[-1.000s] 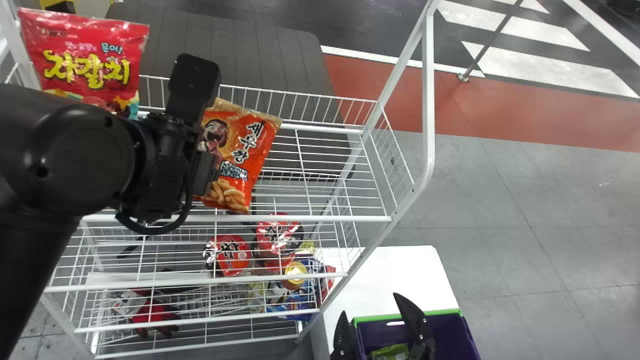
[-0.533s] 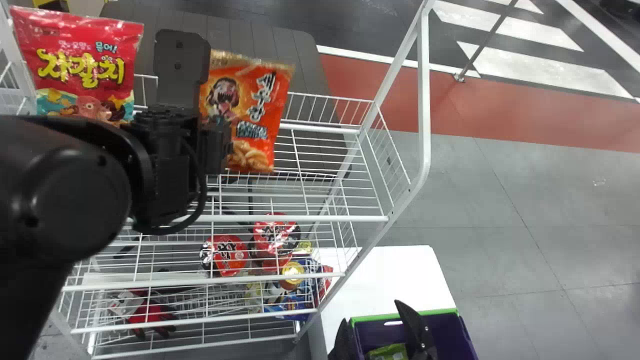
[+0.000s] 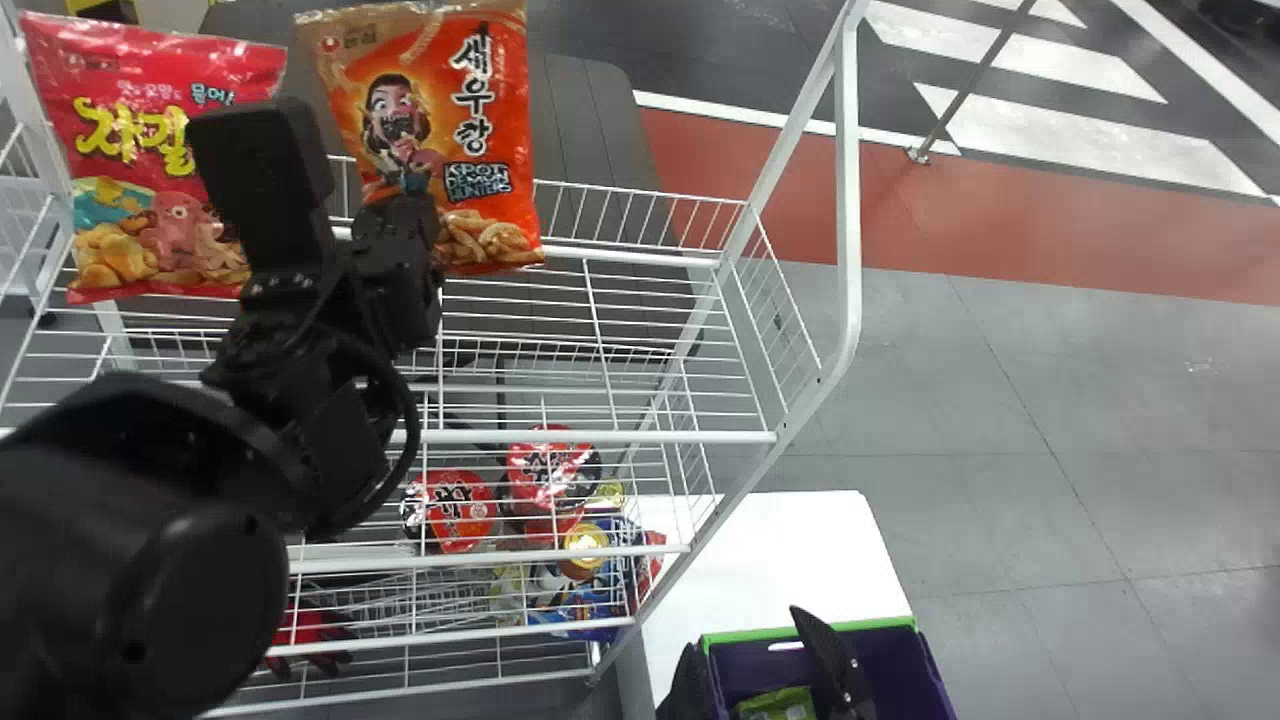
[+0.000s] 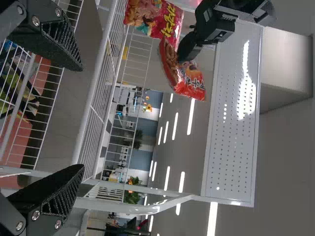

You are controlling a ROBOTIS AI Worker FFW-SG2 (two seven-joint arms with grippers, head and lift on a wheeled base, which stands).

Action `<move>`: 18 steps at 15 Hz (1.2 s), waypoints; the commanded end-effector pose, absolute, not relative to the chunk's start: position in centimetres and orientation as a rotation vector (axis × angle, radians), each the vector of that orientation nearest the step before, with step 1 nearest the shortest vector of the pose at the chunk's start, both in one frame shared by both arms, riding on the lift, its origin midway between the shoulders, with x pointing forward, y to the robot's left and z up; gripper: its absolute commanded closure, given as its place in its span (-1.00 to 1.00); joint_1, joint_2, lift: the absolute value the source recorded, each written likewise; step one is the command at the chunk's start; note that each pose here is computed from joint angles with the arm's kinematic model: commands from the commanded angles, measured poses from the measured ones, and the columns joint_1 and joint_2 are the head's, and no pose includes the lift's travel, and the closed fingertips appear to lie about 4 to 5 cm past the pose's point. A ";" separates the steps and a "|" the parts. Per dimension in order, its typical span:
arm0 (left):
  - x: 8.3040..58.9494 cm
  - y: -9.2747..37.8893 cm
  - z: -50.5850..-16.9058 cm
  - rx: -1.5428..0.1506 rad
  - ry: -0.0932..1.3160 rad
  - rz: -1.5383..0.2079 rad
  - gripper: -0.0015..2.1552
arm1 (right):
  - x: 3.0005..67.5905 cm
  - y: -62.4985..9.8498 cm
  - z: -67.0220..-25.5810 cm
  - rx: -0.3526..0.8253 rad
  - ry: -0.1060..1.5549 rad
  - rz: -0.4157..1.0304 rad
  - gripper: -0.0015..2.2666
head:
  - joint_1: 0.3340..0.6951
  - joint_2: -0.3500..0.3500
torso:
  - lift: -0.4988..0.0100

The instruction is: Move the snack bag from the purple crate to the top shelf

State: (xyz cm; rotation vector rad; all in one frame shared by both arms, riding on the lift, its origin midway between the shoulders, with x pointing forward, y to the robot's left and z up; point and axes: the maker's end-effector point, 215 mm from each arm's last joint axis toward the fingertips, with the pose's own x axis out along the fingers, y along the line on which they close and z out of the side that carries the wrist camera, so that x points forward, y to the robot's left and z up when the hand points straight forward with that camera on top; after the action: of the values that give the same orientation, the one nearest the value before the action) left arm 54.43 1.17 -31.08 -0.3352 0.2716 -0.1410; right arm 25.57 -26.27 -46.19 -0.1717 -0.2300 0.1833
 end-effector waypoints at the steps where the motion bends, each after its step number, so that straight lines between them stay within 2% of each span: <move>1: 54.4 2.2 -32.0 -0.322 0.251 -0.105 0.46 | 25.6 -26.3 -46.0 -0.170 -0.235 0.181 -0.89 | 1.00 -0.98 | 0.96; 6: 54.4 3.4 -32.5 -0.371 0.138 -0.049 0.46 | 25.7 -26.8 -45.4 -0.155 -0.232 0.159 -0.89 | 1.00 -0.91 | 0.96; 10: 53.9 3.2 -32.7 -0.374 0.030 -0.042 0.45 | 27.0 -27.2 -47.6 -0.100 -0.101 0.133 -0.89 | 1.00 -0.92 | 0.96; 15: 53.3 1.7 -34.5 -0.331 0.046 -0.066 0.45 | 27.8 -26.8 -49.4 -0.054 0.024 0.127 -0.90 | 1.00 -0.92 | 0.96; 18: 53.7 1.4 -35.5 -0.299 0.012 -0.057 0.45 | 27.8 -26.8 -49.5 -0.052 0.033 0.128 -0.90 | 1.00 -0.96 | 0.96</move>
State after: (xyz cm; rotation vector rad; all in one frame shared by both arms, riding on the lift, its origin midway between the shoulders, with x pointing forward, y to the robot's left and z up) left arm 53.48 1.79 -35.06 -0.3089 0.0283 -0.0557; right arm 27.82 -26.80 -49.47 -0.0531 0.0278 0.1268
